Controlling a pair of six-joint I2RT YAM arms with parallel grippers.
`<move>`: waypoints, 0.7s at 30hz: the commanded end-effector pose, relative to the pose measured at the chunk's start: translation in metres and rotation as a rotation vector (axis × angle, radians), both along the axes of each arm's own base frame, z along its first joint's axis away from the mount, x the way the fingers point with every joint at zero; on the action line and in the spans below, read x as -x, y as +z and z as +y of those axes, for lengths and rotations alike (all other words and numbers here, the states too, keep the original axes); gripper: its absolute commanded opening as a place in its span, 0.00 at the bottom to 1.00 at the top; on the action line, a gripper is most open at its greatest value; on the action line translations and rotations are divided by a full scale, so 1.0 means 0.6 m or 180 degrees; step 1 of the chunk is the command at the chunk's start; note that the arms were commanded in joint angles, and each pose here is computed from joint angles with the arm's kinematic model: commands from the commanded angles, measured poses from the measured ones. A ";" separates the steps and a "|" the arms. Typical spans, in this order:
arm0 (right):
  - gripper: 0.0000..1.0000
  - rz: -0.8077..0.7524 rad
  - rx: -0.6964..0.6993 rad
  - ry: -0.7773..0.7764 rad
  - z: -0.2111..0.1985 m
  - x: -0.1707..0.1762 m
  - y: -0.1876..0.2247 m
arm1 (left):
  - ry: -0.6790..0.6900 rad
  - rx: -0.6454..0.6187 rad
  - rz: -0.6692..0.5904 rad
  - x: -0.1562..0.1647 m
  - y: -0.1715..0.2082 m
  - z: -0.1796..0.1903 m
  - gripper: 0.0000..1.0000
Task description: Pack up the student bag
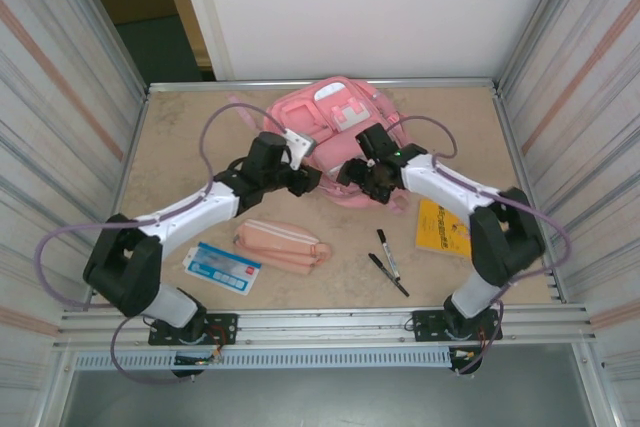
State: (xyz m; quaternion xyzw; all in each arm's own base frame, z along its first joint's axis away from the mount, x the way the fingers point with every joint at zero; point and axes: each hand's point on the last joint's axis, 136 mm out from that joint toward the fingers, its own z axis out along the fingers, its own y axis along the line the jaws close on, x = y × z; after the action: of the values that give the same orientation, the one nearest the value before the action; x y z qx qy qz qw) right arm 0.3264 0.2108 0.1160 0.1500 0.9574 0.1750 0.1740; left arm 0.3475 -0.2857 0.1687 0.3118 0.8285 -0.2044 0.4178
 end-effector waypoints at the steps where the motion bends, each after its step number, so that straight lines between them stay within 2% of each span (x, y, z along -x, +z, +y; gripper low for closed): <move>1: 0.99 -0.0590 0.0583 -0.0024 -0.091 -0.001 0.069 | -0.0574 -0.0277 -0.0470 -0.006 0.017 -0.053 0.50; 4: 0.99 -0.0739 0.0751 -0.0233 -0.161 0.002 0.098 | -0.0895 -0.0468 -0.0848 -0.015 0.011 -0.103 0.52; 6: 0.99 -0.0749 0.0784 -0.0441 -0.209 0.004 0.109 | -0.1021 -0.0659 -0.0951 -0.026 -0.005 -0.131 0.58; 10: 0.99 -0.0775 0.0488 -0.0552 -0.253 0.007 0.122 | -0.1053 -0.1081 -0.0822 -0.050 -0.052 -0.162 0.75; 13: 0.99 -0.0878 0.0301 -0.0606 -0.272 0.010 0.132 | -0.0955 -0.1435 -0.0711 -0.074 -0.094 -0.174 0.78; 14: 0.99 -0.0905 0.0252 -0.0632 -0.277 0.011 0.133 | -0.0856 -0.1579 -0.0704 -0.084 -0.106 -0.172 0.88; 19: 1.00 -0.0900 0.0176 -0.0657 -0.283 0.016 0.126 | -0.0653 -0.2076 -0.0687 -0.119 -0.164 -0.173 0.88; 21: 0.97 -0.0893 0.0143 -0.0595 -0.278 0.015 0.121 | -0.0634 -0.2170 -0.0616 -0.124 -0.176 -0.172 0.78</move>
State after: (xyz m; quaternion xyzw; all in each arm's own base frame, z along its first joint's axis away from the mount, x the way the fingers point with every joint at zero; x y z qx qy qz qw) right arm 0.3179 0.0369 0.1878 0.2341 0.9069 0.1377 0.3221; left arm 0.4156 -0.4057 0.0741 0.5244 0.7642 0.0088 0.3754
